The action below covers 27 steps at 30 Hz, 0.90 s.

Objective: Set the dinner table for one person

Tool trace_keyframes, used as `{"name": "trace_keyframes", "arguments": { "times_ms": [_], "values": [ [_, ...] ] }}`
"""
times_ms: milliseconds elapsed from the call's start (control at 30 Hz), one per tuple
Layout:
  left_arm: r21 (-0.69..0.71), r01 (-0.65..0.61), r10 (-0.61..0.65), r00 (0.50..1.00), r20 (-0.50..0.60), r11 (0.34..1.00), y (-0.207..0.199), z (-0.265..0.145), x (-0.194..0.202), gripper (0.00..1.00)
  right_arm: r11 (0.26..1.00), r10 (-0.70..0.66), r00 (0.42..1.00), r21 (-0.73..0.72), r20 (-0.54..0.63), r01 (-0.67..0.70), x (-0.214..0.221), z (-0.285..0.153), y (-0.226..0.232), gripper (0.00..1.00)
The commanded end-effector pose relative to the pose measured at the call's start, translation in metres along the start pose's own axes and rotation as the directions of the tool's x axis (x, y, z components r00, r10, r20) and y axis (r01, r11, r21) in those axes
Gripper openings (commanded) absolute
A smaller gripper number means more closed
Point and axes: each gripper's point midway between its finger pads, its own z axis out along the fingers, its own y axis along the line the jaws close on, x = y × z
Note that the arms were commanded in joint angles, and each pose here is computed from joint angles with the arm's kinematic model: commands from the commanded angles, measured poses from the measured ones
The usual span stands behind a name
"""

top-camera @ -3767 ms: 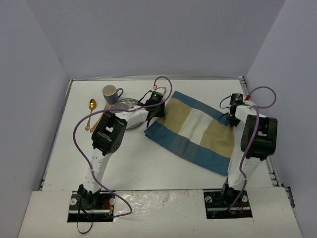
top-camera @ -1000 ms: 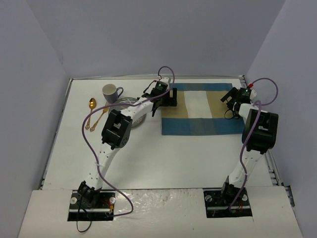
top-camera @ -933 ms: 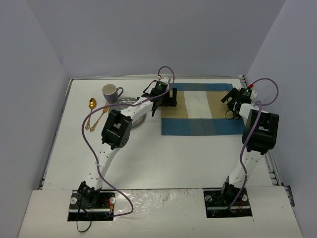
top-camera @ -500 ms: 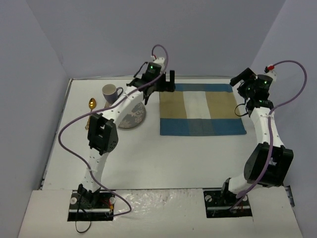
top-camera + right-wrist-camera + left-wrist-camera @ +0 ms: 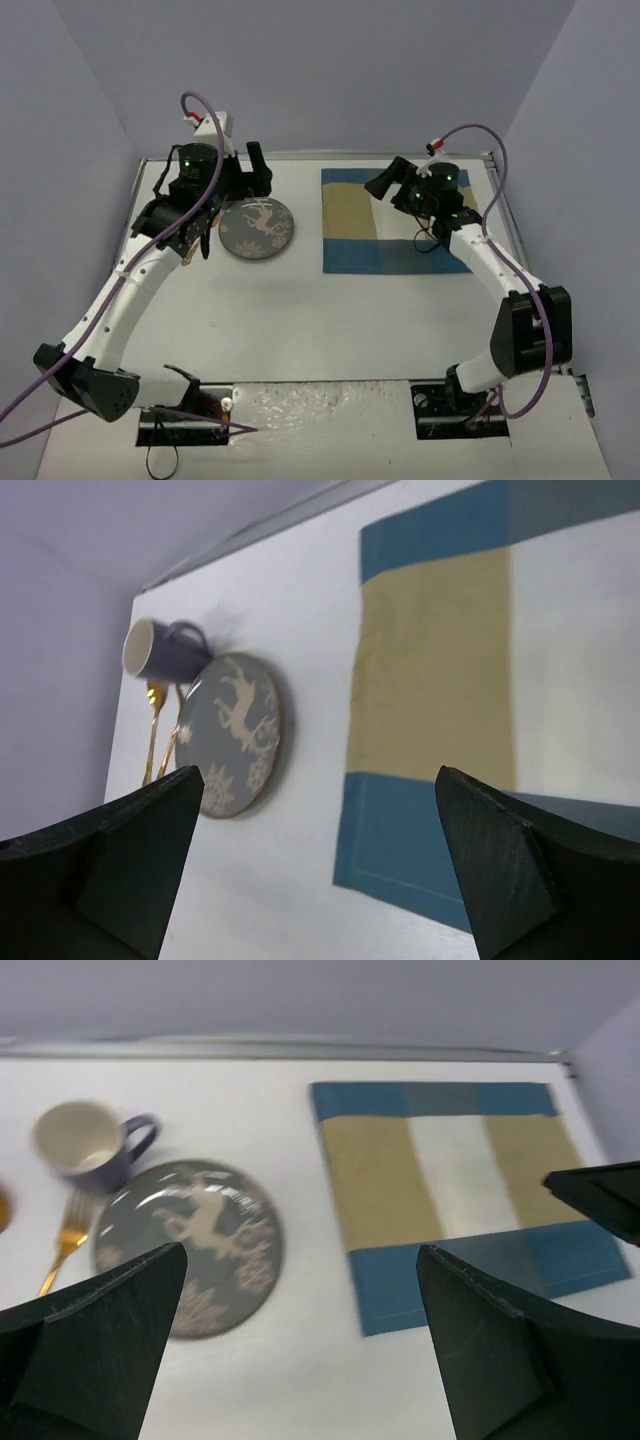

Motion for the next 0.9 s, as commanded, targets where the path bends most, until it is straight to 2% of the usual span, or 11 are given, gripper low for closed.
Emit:
{"name": "trace_keyframes", "arguments": {
  "times_ms": [0,200,400,600,867],
  "values": [
    [-0.195,-0.041,0.030,0.998,-0.063,0.980,0.073,-0.033,0.037,0.97,0.985,0.002,0.999,-0.175,-0.046,-0.010,0.036,0.028,0.056,0.98],
    [-0.334,-0.067,0.019,0.989,-0.145,0.940,0.139,-0.067,0.099,0.97,0.970,0.011,0.985,-0.238,-0.172,-0.052,0.105,0.077,0.090,0.94],
    [-0.422,-0.021,-0.025,0.994,-0.104,0.906,0.165,-0.087,0.137,0.97,0.958,0.044,0.967,-0.266,-0.251,-0.112,0.152,0.126,0.108,0.93],
    [-0.503,-0.034,-0.006,0.997,-0.078,0.864,0.180,-0.097,0.128,0.97,0.960,0.056,0.949,-0.245,-0.310,-0.137,0.188,0.163,0.106,0.93],
    [-0.507,-0.030,-0.002,0.998,-0.063,0.862,0.180,-0.100,0.125,0.97,0.960,0.101,0.916,-0.205,-0.388,-0.192,0.226,0.186,0.099,0.90]
  ]
}}
